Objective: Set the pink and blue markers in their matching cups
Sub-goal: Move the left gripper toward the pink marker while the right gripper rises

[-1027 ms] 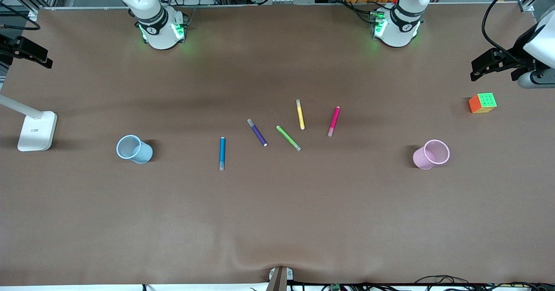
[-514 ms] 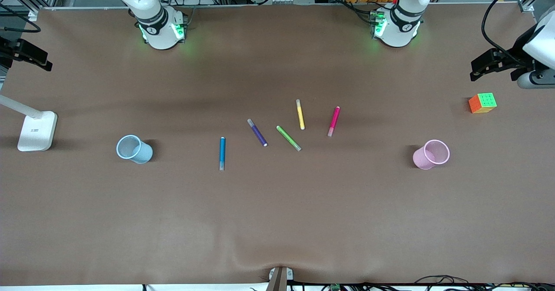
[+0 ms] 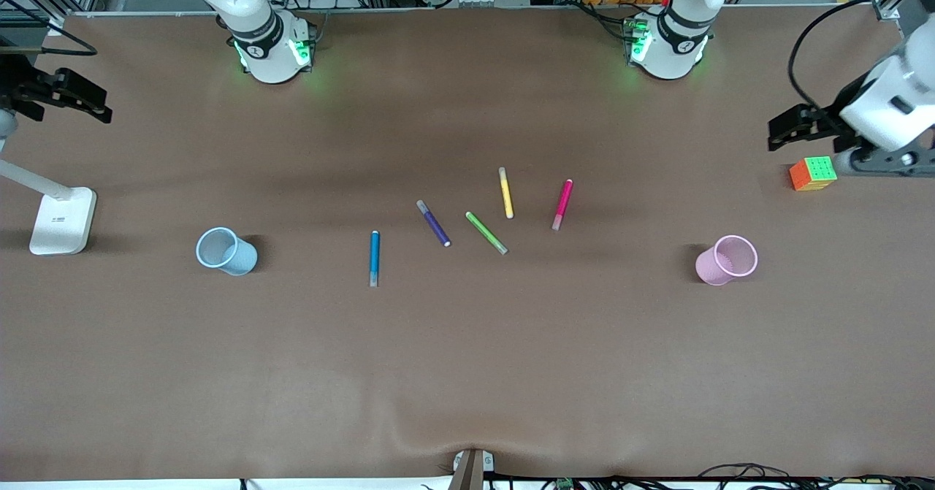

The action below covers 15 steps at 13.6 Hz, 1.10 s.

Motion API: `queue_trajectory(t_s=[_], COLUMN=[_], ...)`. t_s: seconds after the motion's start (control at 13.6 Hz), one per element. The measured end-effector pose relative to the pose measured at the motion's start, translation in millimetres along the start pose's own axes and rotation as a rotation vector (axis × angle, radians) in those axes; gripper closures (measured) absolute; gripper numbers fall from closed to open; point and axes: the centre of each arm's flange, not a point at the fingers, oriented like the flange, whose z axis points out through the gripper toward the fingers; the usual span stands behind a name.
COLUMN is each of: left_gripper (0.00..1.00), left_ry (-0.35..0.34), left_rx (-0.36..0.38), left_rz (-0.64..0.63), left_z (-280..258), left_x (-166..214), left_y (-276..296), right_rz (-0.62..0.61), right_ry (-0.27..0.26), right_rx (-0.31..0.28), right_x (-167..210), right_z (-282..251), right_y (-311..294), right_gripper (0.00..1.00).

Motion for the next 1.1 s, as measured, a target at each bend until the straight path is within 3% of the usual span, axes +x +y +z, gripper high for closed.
queue_trajectory(t_s=[0.73, 1.1], left_gripper=[0.00, 0.00], left_ry=[-0.184, -0.188], left_rx=[0.011, 0.118], left_rz=[0.089, 0.158], left_z=[97.7, 128.8], left_x=[34.7, 32.7], left_y=[120.0, 180.5], right_rz=[-0.036, -0.041], right_ry=[-0.010, -0.015], right_rx=[0.018, 0.034], right_x=[3.1, 4.7], right_z=[4.0, 6.3], right_y=[-19.0, -21.9], right_gripper=[0.00, 0.00])
